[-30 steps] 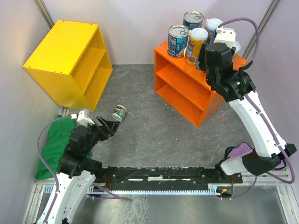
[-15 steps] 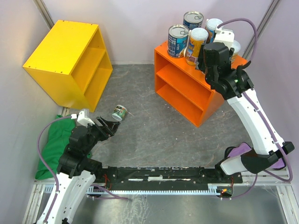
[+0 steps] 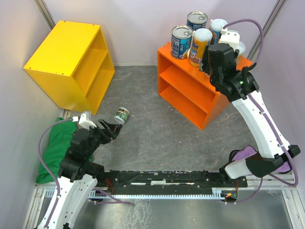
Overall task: Place and organize the canned foods onto the counter
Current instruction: Place the canned food on the counter.
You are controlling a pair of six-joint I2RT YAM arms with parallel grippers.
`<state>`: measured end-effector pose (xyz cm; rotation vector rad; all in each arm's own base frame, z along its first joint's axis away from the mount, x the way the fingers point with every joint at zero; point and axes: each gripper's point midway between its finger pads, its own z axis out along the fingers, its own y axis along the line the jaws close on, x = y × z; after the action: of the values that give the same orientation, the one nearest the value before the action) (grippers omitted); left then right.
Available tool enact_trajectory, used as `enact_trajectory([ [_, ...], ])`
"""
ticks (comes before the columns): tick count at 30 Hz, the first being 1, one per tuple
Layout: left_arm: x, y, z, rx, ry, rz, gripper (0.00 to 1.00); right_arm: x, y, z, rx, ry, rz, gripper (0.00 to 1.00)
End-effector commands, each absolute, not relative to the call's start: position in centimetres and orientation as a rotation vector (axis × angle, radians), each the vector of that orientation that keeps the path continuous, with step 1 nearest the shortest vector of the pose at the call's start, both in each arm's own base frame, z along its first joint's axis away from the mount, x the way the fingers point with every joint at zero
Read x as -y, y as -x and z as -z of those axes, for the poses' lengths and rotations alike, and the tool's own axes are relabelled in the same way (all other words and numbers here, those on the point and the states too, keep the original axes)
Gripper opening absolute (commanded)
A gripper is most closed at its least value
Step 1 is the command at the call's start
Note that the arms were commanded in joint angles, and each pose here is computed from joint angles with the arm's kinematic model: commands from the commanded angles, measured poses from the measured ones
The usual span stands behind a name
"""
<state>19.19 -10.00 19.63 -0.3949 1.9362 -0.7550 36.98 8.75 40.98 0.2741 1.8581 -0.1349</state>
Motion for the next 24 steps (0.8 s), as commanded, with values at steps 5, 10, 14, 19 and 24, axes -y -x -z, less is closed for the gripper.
enact_trajectory([
  [5,10.1,-19.2,-21.8,-1.876,0.343,0.767,0.81,-8.3,-36.6,-44.4,-1.760,-0.335,0.071,0.58],
  [10,10.1,-19.3,-21.8,-1.877,0.341,0.767,0.81,-8.2,-36.6,-44.5,-1.758,-0.336,0.067,0.67],
  [14,10.1,-19.2,-21.8,-1.877,0.339,0.769,0.81,-8.2,-36.4,-44.7,-1.753,-0.335,0.061,0.72],
  [19,10.2,-19.2,-21.8,-1.878,0.338,0.770,0.81,-8.2,-36.2,-45.0,-1.747,-0.331,0.048,0.81],
  [24,10.2,-19.3,-21.7,-1.881,0.337,0.772,0.81,-8.3,-36.1,-45.3,-1.739,-0.324,0.035,0.87],
])
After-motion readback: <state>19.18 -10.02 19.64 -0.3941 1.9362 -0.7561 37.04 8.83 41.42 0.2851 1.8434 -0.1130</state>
